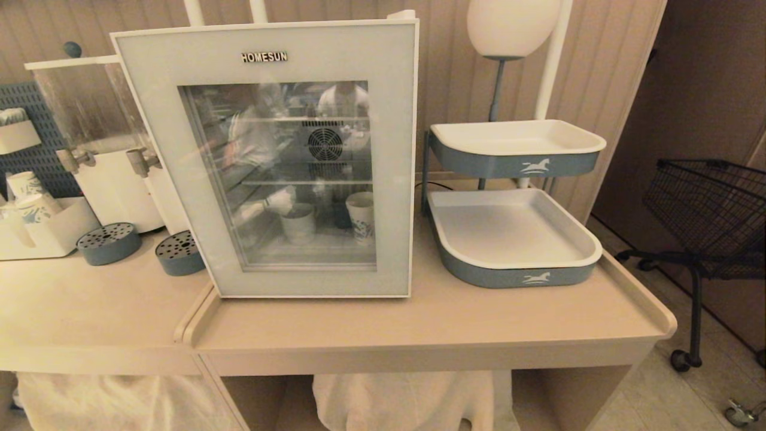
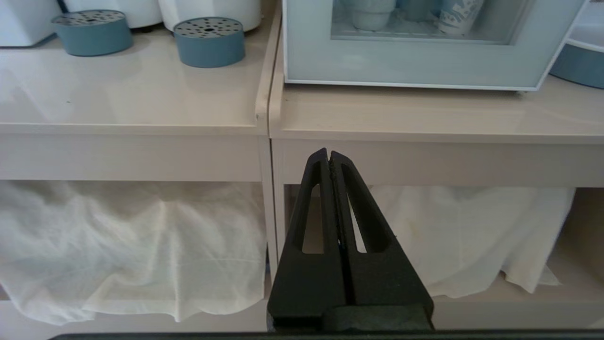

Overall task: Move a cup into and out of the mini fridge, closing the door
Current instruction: Open the freezer door

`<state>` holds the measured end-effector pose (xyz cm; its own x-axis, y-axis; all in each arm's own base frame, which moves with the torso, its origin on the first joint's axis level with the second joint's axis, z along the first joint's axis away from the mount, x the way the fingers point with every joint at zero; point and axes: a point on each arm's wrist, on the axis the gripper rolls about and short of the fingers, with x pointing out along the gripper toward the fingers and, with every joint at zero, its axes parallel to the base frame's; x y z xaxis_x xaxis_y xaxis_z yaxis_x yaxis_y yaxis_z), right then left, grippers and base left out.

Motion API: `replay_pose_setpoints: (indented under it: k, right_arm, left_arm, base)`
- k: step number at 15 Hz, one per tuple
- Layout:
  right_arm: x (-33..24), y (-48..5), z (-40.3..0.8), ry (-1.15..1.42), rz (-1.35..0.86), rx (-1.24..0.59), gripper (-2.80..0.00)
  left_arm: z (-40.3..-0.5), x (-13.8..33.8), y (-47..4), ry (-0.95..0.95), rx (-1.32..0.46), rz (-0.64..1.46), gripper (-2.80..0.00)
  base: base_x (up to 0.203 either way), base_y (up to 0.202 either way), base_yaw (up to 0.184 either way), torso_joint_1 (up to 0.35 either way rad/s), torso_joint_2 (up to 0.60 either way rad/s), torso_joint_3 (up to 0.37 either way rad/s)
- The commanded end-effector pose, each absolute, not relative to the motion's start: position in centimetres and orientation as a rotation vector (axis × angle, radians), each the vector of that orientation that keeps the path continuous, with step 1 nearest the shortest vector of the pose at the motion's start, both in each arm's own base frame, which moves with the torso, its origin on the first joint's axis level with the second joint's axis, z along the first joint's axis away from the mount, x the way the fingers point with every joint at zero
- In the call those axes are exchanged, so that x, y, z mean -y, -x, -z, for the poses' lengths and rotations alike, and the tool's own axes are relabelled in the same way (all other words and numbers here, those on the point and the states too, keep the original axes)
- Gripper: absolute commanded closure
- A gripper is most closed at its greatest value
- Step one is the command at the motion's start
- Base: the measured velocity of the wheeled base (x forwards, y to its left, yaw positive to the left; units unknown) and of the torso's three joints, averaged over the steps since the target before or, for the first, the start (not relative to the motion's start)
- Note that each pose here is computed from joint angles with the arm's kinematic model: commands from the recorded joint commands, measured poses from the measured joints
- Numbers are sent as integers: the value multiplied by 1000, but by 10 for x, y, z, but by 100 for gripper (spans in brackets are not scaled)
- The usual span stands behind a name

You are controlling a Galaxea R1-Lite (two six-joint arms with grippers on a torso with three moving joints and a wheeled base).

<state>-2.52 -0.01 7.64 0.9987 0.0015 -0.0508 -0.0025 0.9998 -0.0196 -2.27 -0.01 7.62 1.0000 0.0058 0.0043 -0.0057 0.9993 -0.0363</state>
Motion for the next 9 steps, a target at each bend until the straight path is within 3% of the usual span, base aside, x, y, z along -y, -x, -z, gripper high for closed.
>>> replay_pose_setpoints:
  k: [1,9]
  right_arm:
    - [0,25,-76,20,-4,-55,0]
    - [0,25,-77,20,-2,-52,0]
  left_arm:
    - [-76,0,23,37,3,-6,0]
    - [-76,0,23,37,3,-6,0]
  base:
    - [-1,53,-8,5,1,2]
    - [0,182,7,2,3,3]
